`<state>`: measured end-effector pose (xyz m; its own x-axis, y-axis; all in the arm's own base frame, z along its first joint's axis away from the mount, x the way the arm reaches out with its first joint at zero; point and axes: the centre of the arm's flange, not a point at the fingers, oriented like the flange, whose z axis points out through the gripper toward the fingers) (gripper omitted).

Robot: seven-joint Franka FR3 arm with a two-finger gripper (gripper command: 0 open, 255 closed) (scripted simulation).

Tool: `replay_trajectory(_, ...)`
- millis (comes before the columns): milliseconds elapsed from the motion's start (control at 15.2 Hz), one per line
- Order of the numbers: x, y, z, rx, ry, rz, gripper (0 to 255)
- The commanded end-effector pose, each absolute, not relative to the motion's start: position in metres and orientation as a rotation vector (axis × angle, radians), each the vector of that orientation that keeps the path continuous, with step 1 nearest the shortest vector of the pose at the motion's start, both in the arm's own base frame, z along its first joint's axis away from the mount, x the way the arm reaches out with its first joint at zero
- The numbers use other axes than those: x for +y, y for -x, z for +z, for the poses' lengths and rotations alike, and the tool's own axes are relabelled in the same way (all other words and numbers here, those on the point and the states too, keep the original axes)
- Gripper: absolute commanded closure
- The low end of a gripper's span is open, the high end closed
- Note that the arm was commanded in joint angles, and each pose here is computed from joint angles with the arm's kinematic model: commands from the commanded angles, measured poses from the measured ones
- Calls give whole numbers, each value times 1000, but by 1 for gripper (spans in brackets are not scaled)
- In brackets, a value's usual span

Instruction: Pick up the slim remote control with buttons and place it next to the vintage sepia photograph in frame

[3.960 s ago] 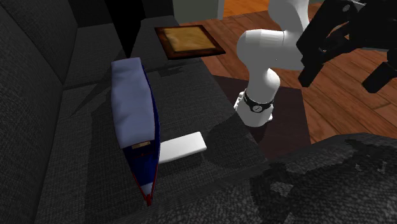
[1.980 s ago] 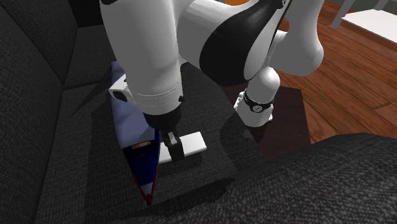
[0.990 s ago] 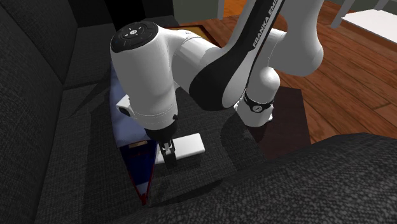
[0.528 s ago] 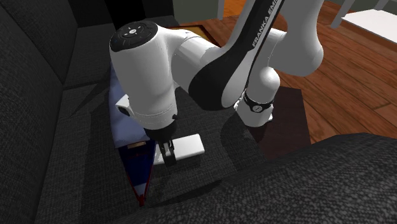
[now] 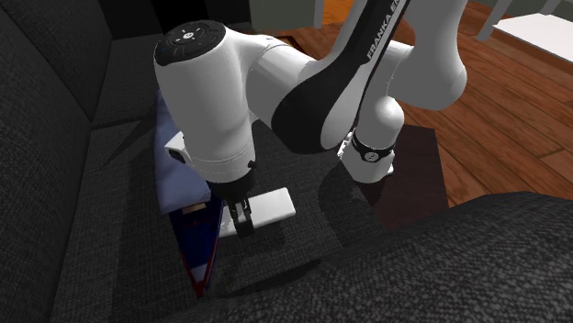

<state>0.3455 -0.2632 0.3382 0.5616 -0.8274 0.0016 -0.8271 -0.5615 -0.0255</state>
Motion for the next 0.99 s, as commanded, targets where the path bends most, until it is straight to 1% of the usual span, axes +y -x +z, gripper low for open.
replay_trajectory(0, -263, -346, 349, 1459, 2758, -21, 255)
replay_trajectory(924, -263, -346, 422, 1459, 2758, -21, 255)
